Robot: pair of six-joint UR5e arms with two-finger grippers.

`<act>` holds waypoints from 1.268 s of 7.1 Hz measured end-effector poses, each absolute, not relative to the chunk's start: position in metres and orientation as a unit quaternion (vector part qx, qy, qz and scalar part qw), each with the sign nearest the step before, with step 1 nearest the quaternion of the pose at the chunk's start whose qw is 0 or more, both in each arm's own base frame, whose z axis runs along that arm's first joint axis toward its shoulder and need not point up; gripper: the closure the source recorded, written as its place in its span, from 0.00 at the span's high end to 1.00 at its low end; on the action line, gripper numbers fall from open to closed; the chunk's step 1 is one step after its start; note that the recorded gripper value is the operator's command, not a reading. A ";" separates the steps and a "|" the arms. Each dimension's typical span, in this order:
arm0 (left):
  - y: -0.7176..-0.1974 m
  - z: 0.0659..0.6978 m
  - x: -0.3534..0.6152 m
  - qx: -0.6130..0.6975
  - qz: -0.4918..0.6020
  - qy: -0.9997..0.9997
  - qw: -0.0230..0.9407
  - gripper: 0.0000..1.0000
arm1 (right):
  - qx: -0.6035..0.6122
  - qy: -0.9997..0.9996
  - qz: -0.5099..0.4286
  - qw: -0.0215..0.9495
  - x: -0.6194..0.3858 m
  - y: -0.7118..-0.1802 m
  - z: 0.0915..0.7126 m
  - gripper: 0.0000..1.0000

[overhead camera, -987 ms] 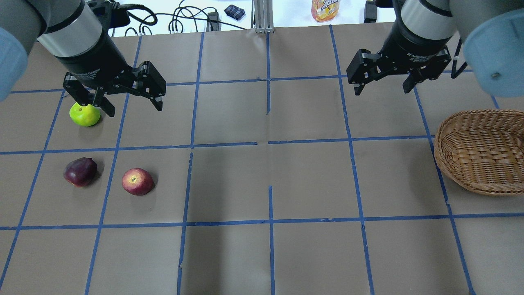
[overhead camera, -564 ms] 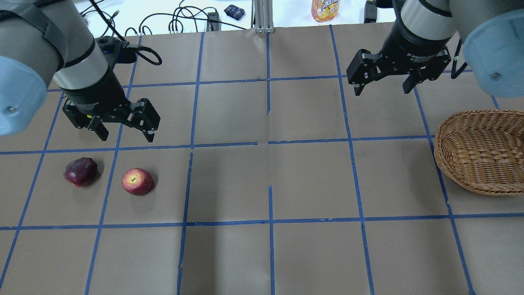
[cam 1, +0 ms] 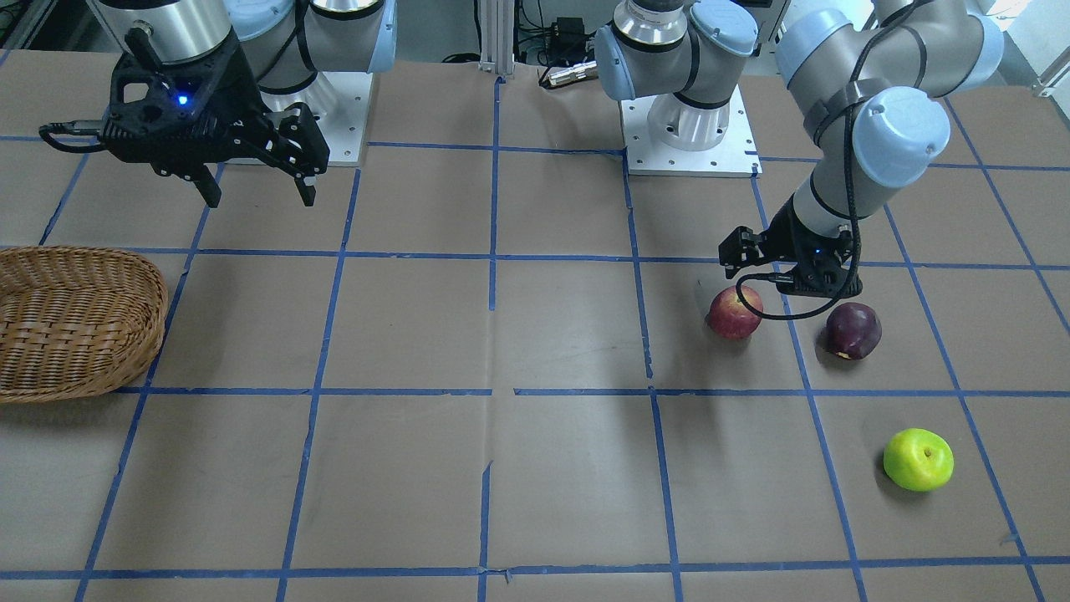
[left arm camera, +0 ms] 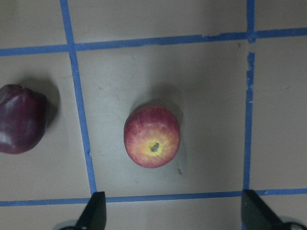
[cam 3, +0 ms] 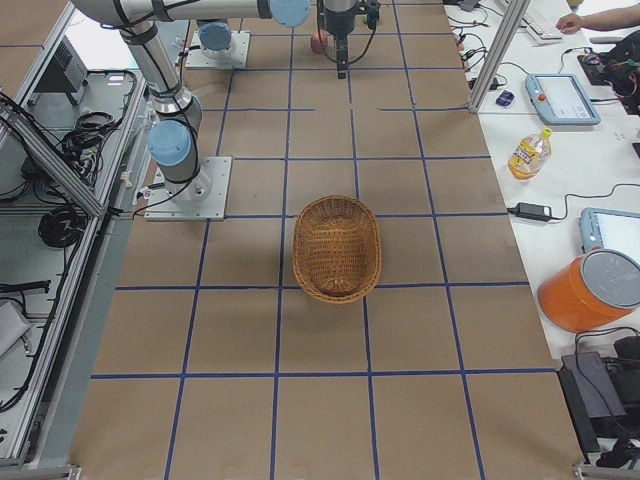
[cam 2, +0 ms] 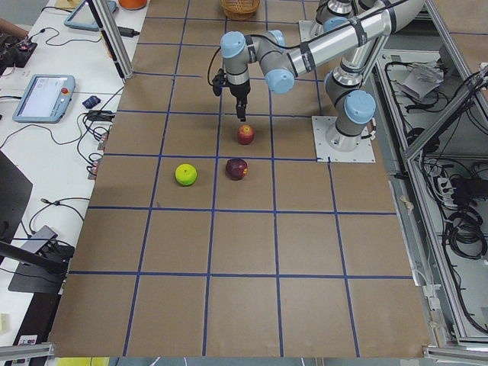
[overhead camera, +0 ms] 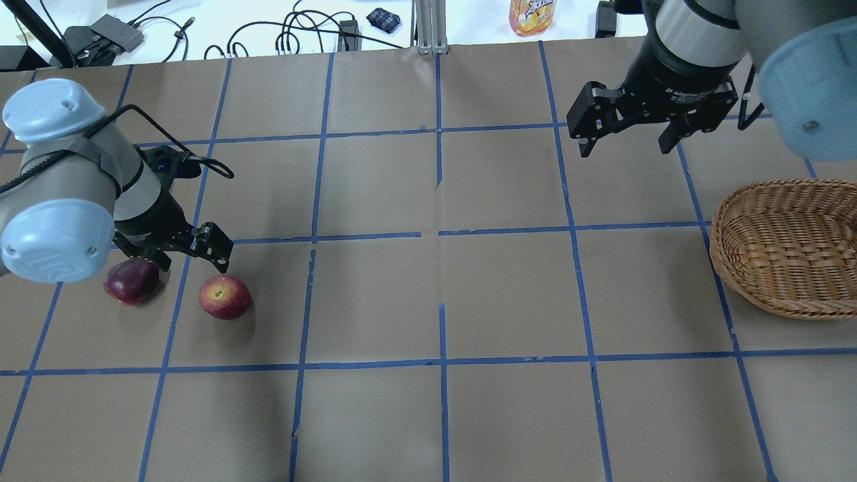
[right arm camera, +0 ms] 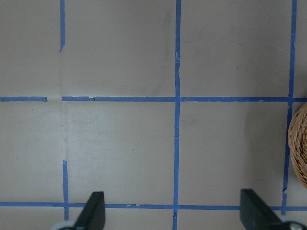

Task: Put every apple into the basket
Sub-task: 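Grasp the red apple with the left gripper, then carry the red apple with the left gripper toward the table center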

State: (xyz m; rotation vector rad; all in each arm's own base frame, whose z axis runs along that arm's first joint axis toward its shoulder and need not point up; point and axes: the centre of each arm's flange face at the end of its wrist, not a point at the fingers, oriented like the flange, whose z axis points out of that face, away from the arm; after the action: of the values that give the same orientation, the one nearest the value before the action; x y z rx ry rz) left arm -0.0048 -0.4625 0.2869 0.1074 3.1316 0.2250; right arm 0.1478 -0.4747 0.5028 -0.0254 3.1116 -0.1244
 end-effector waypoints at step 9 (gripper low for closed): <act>-0.465 0.200 0.000 0.035 0.079 0.996 0.003 0.10 | -0.008 0.999 -0.038 0.013 0.148 -0.473 0.500 1.00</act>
State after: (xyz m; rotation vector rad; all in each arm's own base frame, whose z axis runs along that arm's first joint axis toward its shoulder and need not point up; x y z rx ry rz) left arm 0.0004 -0.4648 0.1997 0.1089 3.1239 0.2483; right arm 0.1476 -0.4729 0.5001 -0.0252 3.1138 -0.1171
